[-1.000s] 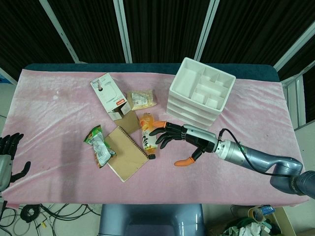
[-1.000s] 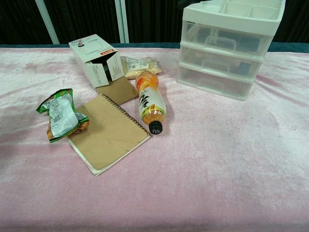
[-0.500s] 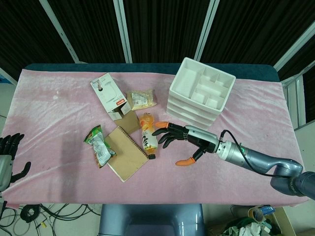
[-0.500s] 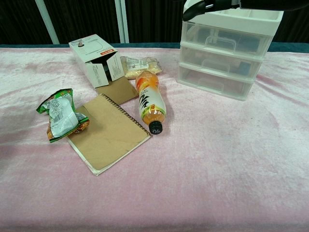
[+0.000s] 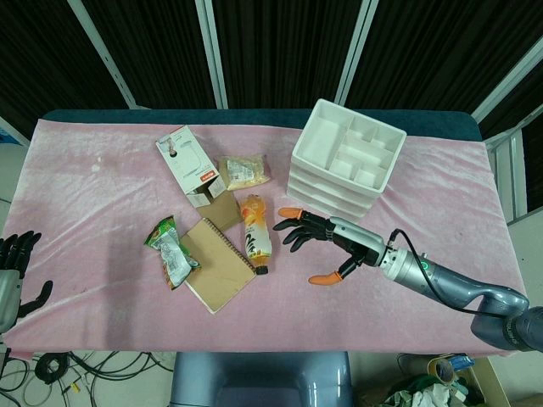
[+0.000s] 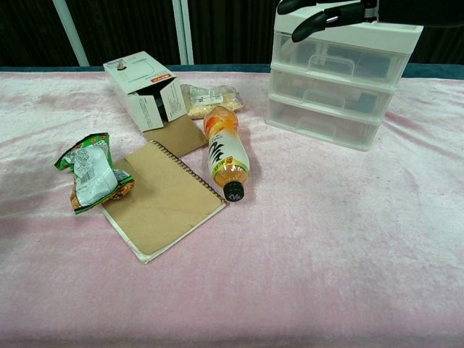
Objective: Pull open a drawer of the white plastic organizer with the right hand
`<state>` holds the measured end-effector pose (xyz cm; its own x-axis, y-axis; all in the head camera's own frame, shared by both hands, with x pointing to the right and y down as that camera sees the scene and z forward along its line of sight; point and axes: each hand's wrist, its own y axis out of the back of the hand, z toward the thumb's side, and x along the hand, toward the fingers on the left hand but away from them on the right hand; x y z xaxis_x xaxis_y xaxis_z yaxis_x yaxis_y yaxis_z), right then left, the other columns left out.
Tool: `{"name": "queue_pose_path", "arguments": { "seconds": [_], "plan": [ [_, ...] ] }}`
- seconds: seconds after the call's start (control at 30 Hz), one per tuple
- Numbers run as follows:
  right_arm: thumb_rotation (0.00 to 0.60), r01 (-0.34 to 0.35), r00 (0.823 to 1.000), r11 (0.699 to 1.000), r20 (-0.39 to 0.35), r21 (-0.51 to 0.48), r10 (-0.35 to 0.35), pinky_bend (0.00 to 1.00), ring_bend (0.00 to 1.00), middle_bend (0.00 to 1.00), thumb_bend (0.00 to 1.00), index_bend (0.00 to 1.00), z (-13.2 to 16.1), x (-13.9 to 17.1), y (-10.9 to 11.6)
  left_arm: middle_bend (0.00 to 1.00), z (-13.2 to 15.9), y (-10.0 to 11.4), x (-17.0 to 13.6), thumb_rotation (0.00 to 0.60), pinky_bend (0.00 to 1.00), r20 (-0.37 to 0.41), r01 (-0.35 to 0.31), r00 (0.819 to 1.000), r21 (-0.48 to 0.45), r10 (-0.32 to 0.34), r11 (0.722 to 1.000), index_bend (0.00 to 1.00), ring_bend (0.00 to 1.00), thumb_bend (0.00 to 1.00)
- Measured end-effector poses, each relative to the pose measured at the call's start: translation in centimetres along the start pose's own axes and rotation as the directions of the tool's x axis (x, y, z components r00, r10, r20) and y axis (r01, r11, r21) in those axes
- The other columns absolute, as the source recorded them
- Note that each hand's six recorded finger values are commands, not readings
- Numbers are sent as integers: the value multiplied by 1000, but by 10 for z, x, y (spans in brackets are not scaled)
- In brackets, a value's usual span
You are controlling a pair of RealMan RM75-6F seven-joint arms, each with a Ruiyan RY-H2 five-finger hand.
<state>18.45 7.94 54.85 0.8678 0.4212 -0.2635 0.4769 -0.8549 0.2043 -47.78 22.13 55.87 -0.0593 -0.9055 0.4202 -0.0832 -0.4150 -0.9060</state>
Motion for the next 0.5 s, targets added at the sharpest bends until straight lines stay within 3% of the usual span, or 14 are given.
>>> {"name": "queue_pose_path", "arguments": {
  "seconds": [0.13,0.27,0.37,0.5],
  "plan": [
    [600,68,997,995,23,75,-70,287,314,232,122,79,-4,1,5,58,1,-1,0,600,5,5,5,1000,8,-5,1000,83,15,354],
    [600,146,986,974,54,175,-158,470,453,333,141,78,-14,4,9,59,0,-1,-1,600,10,1,6,1000,3,-6,1000,83,15,354],
    [600,199,970,942,82,269,-228,632,543,420,259,78,-26,7,11,59,0,0,-1,600,28,-1,5,1000,0,-5,1000,82,15,354],
    [600,232,942,898,144,373,-303,730,610,491,328,76,-51,8,5,59,0,-1,0,600,33,-4,7,1000,-2,-7,1000,82,15,354]
  ]
}}
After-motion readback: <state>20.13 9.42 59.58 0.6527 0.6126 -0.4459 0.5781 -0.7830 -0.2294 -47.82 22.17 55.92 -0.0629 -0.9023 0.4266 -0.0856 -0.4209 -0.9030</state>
